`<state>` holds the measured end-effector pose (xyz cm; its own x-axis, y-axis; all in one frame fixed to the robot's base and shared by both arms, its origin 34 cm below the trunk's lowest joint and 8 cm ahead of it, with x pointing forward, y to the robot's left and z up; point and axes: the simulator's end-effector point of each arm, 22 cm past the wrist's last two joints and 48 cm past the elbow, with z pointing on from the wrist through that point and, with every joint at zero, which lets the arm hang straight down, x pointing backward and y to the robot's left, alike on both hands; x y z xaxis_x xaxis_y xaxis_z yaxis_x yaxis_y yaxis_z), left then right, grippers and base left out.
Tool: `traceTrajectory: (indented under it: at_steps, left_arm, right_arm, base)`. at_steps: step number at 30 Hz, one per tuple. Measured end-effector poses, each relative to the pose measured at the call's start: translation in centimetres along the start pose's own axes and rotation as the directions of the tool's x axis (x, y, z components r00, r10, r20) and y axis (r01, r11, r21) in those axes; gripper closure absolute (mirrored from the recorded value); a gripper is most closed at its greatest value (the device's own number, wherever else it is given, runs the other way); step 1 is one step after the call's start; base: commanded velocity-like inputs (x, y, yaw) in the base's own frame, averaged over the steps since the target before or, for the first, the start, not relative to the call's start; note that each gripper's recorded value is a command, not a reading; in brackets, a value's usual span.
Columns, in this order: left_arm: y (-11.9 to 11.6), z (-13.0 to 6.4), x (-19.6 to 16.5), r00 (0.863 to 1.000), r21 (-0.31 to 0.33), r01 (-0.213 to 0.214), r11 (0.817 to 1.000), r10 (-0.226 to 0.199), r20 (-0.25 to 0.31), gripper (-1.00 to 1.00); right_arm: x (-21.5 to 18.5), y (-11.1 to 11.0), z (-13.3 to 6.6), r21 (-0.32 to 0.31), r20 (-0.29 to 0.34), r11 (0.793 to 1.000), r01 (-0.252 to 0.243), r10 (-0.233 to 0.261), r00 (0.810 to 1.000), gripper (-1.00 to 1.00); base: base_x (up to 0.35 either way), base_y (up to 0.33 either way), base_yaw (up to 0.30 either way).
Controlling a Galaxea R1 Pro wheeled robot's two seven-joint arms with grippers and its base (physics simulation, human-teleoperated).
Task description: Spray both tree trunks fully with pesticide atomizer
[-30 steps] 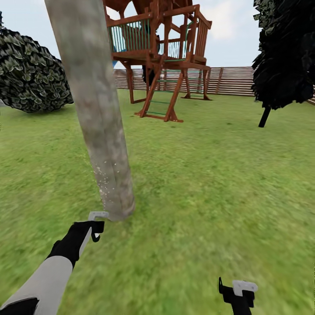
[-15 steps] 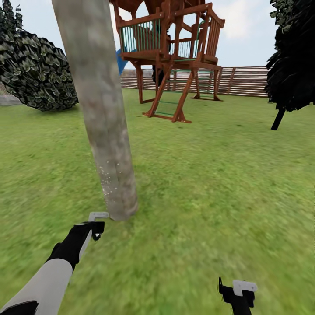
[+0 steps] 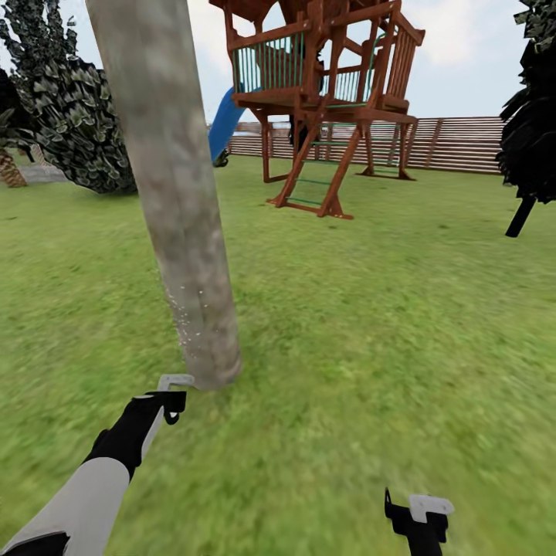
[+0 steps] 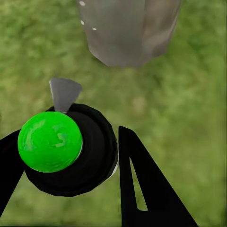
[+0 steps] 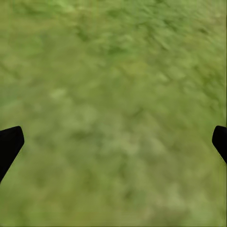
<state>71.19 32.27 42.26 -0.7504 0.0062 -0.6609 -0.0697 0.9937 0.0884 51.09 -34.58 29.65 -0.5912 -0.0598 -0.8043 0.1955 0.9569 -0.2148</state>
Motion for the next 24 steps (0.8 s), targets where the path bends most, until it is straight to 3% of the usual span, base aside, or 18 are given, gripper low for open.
traceTrajectory:
  at_steps: [4, 6, 13, 19, 24]
  left_arm:
    - [0.8, 0.2, 0.6, 0.999, -0.045, -0.006, 0.999, 0.007, 0.039, 1.00]
    - [0.1, 0.7, 2.4, 1.000, -0.038, -0.009, 0.999, 0.010, 0.017, 1.00]
    - [-0.5, 0.7, 2.6, 1.000, -0.032, -0.003, 0.999, 0.003, 0.017, 1.00]
    - [-0.1, 0.7, 2.5, 1.000, -0.041, -0.002, 0.999, 0.003, 0.019, 1.00]
    - [0.5, 0.7, 2.9, 1.000, -0.084, -0.001, 0.996, 0.002, 0.010, 1.00]
  right_arm:
    - [0.0, 0.0, 0.0, 0.000, 0.000, 1.000, 0.000, 0.000, 1.000, -1.00]
    - [0.0, 0.0, 0.0, 0.000, 0.000, 1.000, 0.000, 0.000, 1.000, -1.00]
    - [0.0, 0.0, 0.0, 0.000, 0.000, 1.000, 0.000, 0.000, 1.000, -1.00]
    - [0.0, 0.0, 0.0, 0.000, 0.000, 1.000, 0.000, 0.000, 1.000, -1.00]
    - [0.0, 0.0, 0.0, 0.000, 0.000, 1.000, 0.000, 0.000, 1.000, -1.00]
  base:
    - [0.150, -0.266, 0.234]
    - [0.168, -0.252, 0.042]
    - [0.171, -0.250, 0.006]
    - [0.238, -0.189, 0.231]
    - [0.160, -0.217, 0.162]
